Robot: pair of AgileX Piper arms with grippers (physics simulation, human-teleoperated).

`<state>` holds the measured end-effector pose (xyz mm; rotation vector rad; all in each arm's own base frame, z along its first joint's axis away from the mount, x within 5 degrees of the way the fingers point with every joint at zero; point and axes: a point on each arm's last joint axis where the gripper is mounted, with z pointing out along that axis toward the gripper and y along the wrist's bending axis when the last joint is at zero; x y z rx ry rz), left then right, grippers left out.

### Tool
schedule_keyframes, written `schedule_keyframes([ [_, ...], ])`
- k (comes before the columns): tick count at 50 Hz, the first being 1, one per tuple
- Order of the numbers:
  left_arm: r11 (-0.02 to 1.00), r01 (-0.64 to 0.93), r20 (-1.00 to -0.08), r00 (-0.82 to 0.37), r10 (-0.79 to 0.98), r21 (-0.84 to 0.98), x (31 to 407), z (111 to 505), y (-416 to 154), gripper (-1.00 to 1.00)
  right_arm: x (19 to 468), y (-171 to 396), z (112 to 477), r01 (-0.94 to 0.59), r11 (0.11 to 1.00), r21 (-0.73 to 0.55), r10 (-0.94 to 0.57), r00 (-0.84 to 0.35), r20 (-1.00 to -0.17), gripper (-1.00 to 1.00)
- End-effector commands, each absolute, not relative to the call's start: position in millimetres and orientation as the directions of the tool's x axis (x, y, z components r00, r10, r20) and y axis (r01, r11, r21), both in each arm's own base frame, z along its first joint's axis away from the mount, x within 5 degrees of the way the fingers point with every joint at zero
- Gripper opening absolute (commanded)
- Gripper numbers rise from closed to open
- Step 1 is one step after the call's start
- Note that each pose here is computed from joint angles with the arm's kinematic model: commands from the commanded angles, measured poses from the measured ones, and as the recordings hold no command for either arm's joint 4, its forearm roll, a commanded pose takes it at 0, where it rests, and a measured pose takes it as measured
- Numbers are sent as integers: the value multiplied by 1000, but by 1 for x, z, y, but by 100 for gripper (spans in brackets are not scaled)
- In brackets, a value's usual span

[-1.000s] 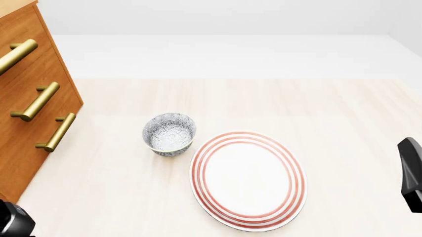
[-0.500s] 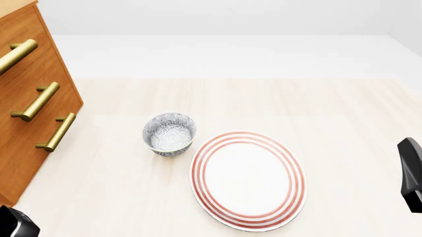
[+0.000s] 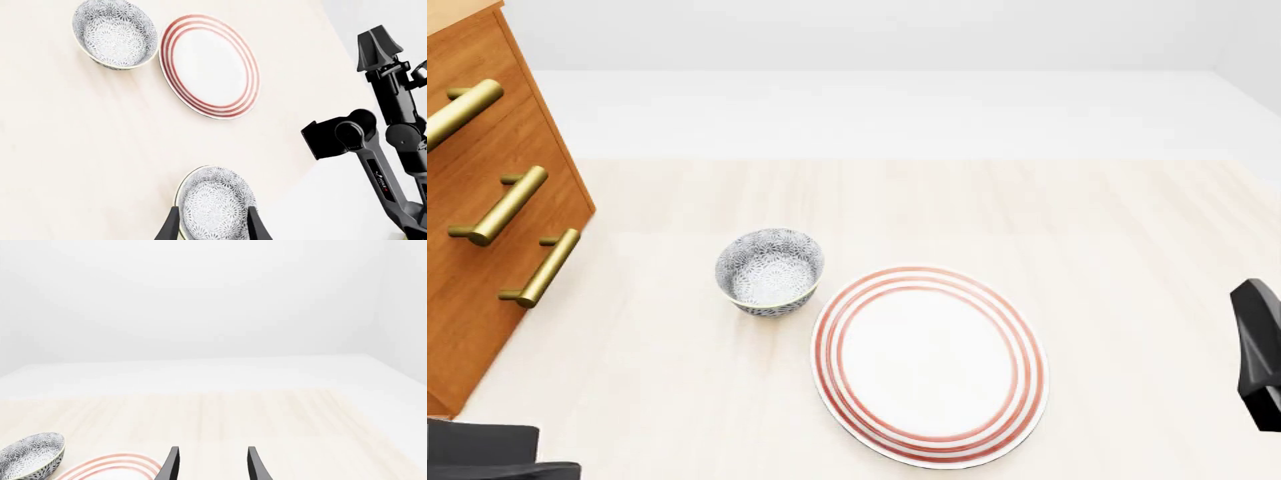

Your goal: Stack the bowl in the middle on the bowl at the back.

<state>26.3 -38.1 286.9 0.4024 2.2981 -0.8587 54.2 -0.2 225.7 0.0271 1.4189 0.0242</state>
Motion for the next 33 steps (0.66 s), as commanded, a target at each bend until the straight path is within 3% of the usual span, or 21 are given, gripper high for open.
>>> schedule_keyframes([
  [1,747,476,-715,-699,1,-464,14,321,-17,100,54,0,226,-1,999,32,32,150,-988,100],
  [14,762,426,-784,-597,-168,-487,-26,362,24,100,54,0,226,0,999,33,33,150,-988,100],
  [33,769,356,-804,-497,-327,-532,-55,358,38,100,54,0,225,0,999,37,37,145,-989,100],
])
